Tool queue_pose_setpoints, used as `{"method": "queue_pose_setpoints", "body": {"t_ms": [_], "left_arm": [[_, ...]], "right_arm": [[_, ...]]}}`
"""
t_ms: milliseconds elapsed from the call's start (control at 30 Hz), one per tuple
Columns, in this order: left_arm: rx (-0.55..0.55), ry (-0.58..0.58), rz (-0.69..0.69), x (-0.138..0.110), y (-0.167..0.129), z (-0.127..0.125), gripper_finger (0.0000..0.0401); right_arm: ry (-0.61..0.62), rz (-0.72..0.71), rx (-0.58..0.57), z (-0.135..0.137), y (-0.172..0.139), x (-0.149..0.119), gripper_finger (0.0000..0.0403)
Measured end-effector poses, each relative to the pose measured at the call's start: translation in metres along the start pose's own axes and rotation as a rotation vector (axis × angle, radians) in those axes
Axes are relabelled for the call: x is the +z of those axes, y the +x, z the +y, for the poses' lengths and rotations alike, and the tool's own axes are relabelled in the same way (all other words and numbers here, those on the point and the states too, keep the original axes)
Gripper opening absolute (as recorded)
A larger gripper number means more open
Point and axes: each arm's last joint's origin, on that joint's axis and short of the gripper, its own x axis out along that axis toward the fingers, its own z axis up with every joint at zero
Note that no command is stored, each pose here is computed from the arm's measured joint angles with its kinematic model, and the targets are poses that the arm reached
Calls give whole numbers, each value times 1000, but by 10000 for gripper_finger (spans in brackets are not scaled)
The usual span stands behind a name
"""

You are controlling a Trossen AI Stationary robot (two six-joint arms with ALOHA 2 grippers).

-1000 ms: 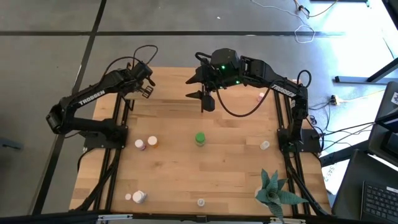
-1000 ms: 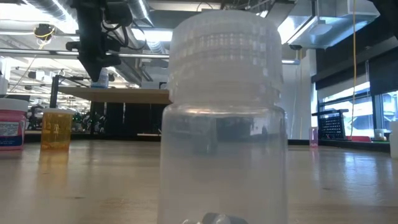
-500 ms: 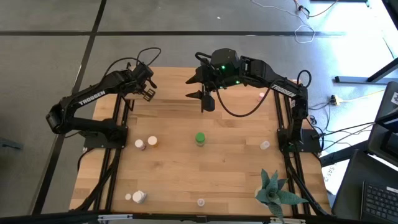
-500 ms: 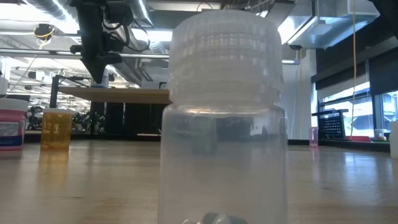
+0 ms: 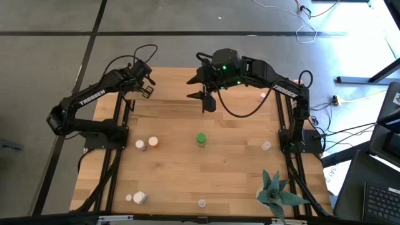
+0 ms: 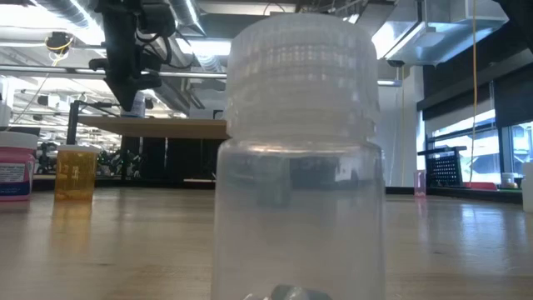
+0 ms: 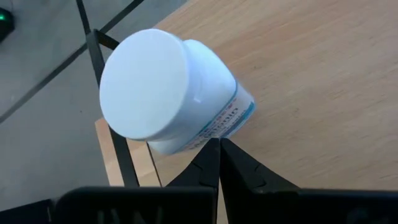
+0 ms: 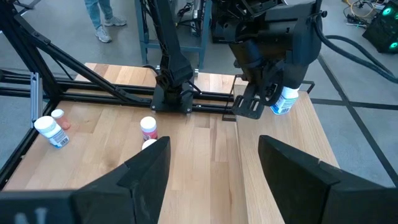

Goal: Pick and place medicine bottles onto shelf by color
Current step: Put the top white pill bottle on the shelf

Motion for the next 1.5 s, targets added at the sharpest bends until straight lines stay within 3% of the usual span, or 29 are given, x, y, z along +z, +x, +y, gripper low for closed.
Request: {"method": "queue_pose_setpoints", "body": {"t_ms": [700,1500], "left_arm": [[42,-74,-40,7,6,10,0],[59,-71,-89,14,9,16,0]], "right_arm": [[3,0,0,0,0,0,245],[4,0,0,0,0,0,246]]}}
